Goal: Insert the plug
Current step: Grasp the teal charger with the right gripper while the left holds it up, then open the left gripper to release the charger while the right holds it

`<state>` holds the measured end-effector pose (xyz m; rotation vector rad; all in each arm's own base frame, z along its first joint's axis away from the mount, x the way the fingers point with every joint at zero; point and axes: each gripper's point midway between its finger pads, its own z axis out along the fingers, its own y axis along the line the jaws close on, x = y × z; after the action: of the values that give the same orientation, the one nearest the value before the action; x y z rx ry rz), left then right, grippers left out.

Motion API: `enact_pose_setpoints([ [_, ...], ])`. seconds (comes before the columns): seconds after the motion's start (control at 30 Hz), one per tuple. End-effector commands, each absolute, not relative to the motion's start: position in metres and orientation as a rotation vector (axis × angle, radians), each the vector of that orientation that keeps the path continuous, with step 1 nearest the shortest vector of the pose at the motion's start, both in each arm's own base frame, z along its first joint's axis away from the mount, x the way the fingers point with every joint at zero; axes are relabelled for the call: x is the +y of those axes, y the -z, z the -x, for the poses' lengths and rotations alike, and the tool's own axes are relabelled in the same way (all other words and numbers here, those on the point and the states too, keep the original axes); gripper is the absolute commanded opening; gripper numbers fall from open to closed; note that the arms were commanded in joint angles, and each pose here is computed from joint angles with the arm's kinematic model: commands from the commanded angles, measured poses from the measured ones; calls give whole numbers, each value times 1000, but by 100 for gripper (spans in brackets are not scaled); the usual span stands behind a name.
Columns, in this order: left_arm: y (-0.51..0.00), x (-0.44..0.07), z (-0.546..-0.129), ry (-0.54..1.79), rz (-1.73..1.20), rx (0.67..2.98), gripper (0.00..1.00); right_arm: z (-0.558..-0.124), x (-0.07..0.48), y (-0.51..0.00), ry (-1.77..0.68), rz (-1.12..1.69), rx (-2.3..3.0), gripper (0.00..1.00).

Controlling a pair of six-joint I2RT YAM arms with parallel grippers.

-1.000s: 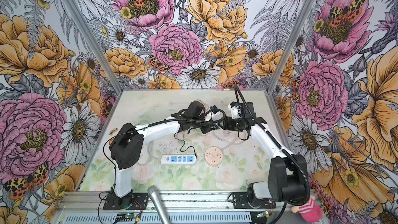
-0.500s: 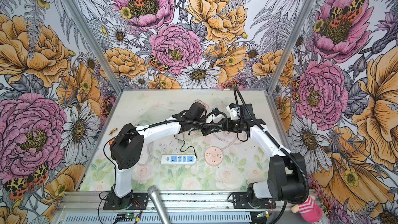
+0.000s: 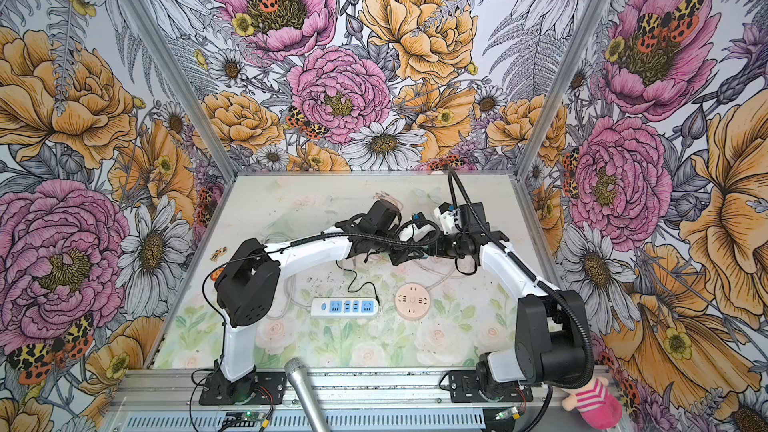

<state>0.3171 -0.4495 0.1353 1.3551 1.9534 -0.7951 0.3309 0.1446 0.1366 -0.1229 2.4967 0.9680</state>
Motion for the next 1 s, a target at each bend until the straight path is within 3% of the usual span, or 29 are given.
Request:
enact_pose_setpoints([
  [0.0,-169,-464,-327,773,-1351,1830,15,-326,143,-125,-957,108,2532,46],
  [0.07,-171,-463,-329,758,-1351,1827,15,-325,144,-124,-961,111,2535,44],
  [0.23,-177,-464,-334,718,-1340,1813,17,-324,144,-118,-956,110,2550,23],
  [0.33,-180,-466,-335,699,-1341,1800,18,-324,146,-119,-961,113,2548,16],
  [0.43,-182,-467,-337,683,-1335,1796,29,-324,145,-121,-957,114,2542,11],
  [0.63,-177,-461,-334,672,-1339,1811,50,-329,144,-133,-946,118,2510,10],
  [0.97,-159,-449,-325,681,-1336,1859,57,-336,140,-152,-934,93,2460,10],
])
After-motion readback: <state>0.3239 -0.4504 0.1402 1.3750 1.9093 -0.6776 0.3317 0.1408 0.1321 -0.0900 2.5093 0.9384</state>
